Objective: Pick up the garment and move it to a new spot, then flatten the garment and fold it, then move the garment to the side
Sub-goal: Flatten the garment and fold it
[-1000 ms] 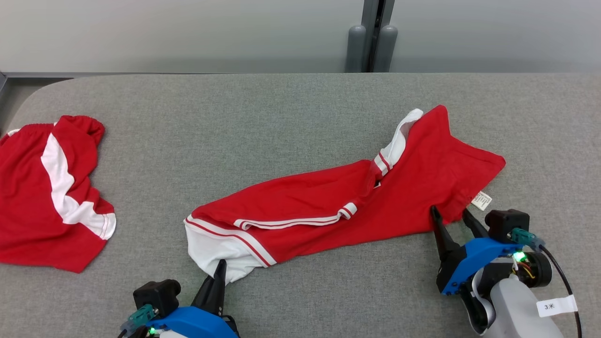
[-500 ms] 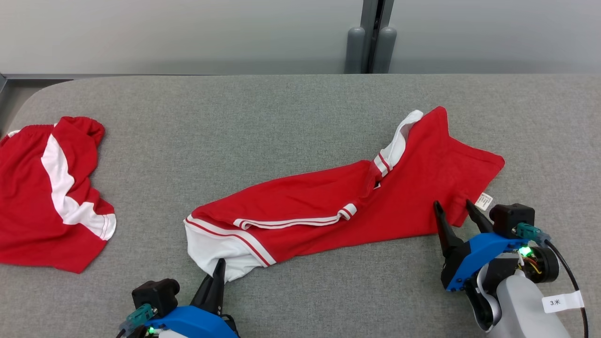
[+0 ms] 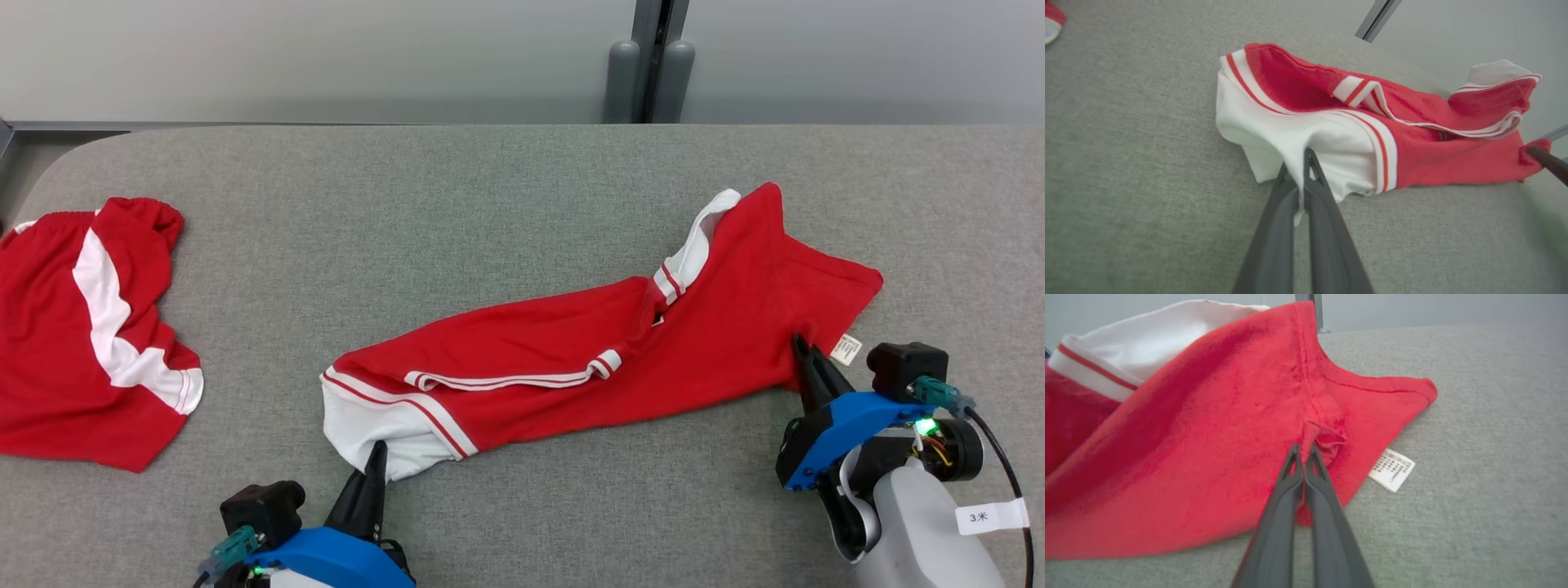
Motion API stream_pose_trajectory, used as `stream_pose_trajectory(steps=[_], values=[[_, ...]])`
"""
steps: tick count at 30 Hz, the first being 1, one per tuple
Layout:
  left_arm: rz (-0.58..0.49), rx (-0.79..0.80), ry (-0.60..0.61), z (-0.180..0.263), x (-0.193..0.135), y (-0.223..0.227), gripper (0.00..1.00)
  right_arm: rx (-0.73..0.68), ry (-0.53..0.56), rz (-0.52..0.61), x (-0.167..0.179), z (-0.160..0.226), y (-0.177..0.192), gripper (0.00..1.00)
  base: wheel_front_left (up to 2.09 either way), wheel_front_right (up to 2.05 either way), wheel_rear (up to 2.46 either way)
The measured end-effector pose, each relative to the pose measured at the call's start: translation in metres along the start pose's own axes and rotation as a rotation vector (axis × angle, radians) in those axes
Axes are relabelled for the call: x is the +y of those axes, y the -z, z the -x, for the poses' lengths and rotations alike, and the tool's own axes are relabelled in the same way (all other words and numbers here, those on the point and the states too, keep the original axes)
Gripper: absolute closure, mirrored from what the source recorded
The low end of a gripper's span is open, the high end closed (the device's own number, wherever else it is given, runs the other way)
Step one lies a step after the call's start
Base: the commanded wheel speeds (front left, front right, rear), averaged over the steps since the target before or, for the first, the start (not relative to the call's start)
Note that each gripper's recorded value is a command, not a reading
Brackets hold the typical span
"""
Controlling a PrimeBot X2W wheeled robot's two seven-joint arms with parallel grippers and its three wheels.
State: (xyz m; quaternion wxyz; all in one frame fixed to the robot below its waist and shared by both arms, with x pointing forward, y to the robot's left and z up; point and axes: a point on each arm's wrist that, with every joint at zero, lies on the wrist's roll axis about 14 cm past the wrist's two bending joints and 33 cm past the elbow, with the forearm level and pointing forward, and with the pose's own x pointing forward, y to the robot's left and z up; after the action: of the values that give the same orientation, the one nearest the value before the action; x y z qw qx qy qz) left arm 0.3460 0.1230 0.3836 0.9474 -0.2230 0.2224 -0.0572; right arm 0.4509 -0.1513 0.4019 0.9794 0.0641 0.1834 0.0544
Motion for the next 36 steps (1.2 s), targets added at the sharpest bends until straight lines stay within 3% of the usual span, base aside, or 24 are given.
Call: stream_pose_trajectory(steps=[8, 11, 17, 25, 30, 36], values=[[0.076, -0.172, 0.102, -0.005, -0.025, -0.054, 1.0, -0.181, -0.009, -0.072, 0.003, 0.003, -0.048, 1.0, 0.0, 0.0, 0.0], [0.114, -0.278, 0.19, -0.001, -0.047, -0.093, 1.0, -0.287, -0.02, -0.072, 0.005, 0.012, -0.081, 1.0, 0.0, 0.0, 0.0], [0.093, -0.495, 0.386, 0.031, -0.094, -0.181, 1.0, -0.528, -0.056, -0.057, 0.013, 0.05, -0.161, 1.0, 0.0, 0.0, 0.0], [-0.052, -0.696, 0.634, 0.101, -0.164, -0.262, 1.0, -0.846, -0.051, 0.034, 0.014, 0.144, -0.26, 1.0, 0.0, 0.0, 0.0], [-0.16, -0.805, 0.78, 0.148, -0.205, -0.303, 1.0, -0.995, -0.017, 0.099, 0.014, 0.2, -0.302, 1.0, 0.0, 0.0, 0.0], [-0.287, -0.828, 0.837, 0.156, -0.231, -0.333, 1.0, -1.044, 0.051, 0.16, 0.005, 0.22, -0.327, 1.0, 0.0, 0.0, 0.0]])
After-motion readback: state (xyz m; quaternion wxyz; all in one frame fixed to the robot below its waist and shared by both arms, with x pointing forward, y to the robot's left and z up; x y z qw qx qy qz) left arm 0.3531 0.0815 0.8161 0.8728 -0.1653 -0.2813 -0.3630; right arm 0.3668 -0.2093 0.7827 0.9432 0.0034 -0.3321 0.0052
